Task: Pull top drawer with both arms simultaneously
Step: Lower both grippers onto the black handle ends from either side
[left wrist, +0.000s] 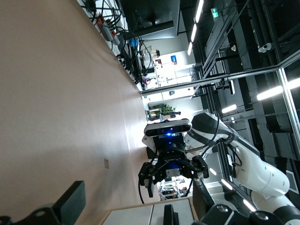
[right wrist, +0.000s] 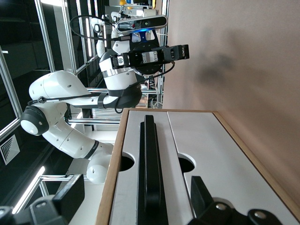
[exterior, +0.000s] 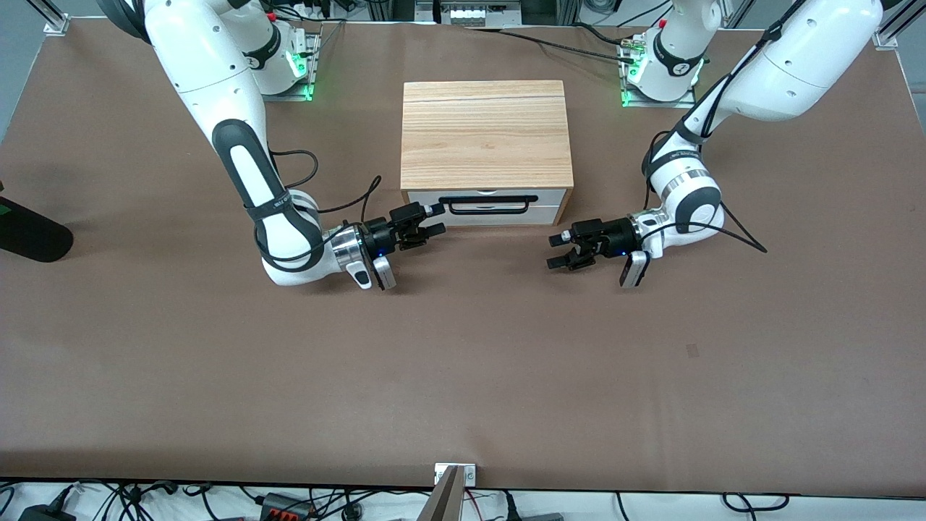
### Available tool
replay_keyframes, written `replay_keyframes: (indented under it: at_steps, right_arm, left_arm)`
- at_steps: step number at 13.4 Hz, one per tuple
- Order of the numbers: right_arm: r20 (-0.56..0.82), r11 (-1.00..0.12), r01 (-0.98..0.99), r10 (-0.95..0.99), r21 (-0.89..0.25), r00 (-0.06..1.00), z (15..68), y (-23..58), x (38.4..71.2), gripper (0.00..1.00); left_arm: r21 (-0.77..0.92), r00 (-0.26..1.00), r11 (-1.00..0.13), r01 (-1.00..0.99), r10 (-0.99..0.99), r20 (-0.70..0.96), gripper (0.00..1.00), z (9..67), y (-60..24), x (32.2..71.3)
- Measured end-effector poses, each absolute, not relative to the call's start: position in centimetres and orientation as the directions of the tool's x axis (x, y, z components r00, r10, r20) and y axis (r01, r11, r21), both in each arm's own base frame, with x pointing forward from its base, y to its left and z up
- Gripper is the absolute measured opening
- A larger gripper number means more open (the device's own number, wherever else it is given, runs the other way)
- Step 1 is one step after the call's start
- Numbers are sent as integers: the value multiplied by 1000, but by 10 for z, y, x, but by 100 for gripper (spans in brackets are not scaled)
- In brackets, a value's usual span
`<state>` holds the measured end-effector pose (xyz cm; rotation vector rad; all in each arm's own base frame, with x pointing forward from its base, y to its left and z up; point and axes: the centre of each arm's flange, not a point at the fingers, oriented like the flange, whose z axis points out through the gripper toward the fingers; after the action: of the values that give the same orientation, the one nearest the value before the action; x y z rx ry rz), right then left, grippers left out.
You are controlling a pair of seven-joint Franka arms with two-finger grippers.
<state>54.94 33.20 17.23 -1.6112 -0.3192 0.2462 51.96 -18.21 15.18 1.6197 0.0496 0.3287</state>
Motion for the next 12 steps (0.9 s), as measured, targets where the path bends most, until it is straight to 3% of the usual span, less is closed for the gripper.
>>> replay_keyframes:
  at_steps: [7,9,12]
  right_arm:
    - [28,-52,52,385,-997,922,170,352,534,100]
    - [29,-59,57,394,-997,919,169,360,530,95]
    - [29,-66,59,391,-996,920,168,360,530,61]
  left_arm:
    - [985,966,-67,-157,198,167,100,149,-196,508]
    - [989,973,-61,-135,179,144,100,144,-204,494]
    - [997,984,-26,-75,159,78,100,146,-218,478]
